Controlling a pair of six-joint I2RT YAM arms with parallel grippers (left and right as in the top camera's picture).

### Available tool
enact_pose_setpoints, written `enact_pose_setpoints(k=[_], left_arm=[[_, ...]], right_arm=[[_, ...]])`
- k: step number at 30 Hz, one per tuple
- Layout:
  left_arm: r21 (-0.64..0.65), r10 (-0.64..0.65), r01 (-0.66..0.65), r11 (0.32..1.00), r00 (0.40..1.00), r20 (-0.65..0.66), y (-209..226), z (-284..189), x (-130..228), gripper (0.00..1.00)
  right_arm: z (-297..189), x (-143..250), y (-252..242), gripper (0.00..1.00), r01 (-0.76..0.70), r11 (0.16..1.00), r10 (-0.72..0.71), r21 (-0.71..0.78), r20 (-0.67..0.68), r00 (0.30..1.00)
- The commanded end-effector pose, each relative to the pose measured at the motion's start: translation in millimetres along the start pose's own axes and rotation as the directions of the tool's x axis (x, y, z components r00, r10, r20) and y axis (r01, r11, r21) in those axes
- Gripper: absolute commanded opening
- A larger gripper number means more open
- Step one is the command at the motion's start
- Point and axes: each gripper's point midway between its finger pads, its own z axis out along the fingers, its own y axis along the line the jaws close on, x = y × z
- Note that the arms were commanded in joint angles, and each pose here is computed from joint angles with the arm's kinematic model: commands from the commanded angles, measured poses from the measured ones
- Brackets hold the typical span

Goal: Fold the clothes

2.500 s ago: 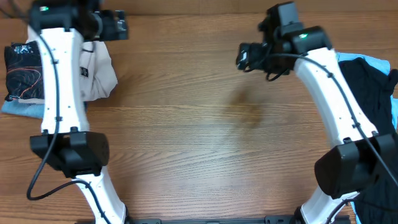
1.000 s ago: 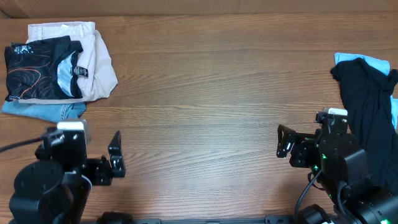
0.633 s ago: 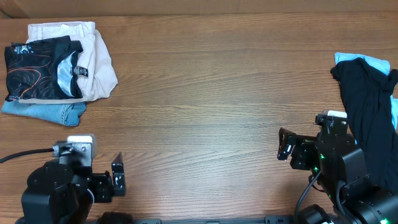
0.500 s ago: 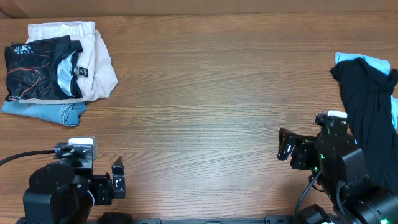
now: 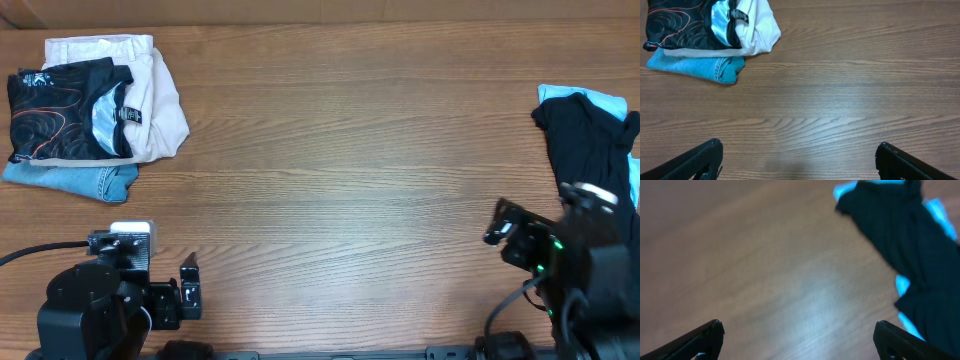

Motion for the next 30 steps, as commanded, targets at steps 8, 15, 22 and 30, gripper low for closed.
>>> enact_pose_setpoints(k=[8, 15, 22, 30], left_arm=[[-0.006, -0.002, 0.002, 1.000, 1.000, 0.003, 1.1, -0.2, 1.2, 1.00], [-0.006, -0.002, 0.002, 1.000, 1.000, -0.001, 1.1, -0.2, 2.1, 1.00], [-0.006, -0.002, 0.002, 1.000, 1.000, -0.001, 1.1, -0.2, 2.0, 1.00], [-0.006, -0.002, 0.002, 1.000, 1.000, -0.001, 1.1, -0.2, 2.1, 1.00]], right_arm=[[-24.4, -0.2, -32.5, 1.00, -0.048, 0.997, 0.064, -0.056, 0.348, 0.935], [0.1, 2.7, -33.2, 1.00, -0.045, 0.990, 0.111, -0.135, 0.541, 0.834], [33.1, -10.2, -23.8, 1.00, -0.009, 0.983, 0.132, -0.186, 0.660, 0.740], [74.5, 10.7, -22.6, 1.00, 0.002, 0.975, 0.151, -0.221, 0.671, 0.726]])
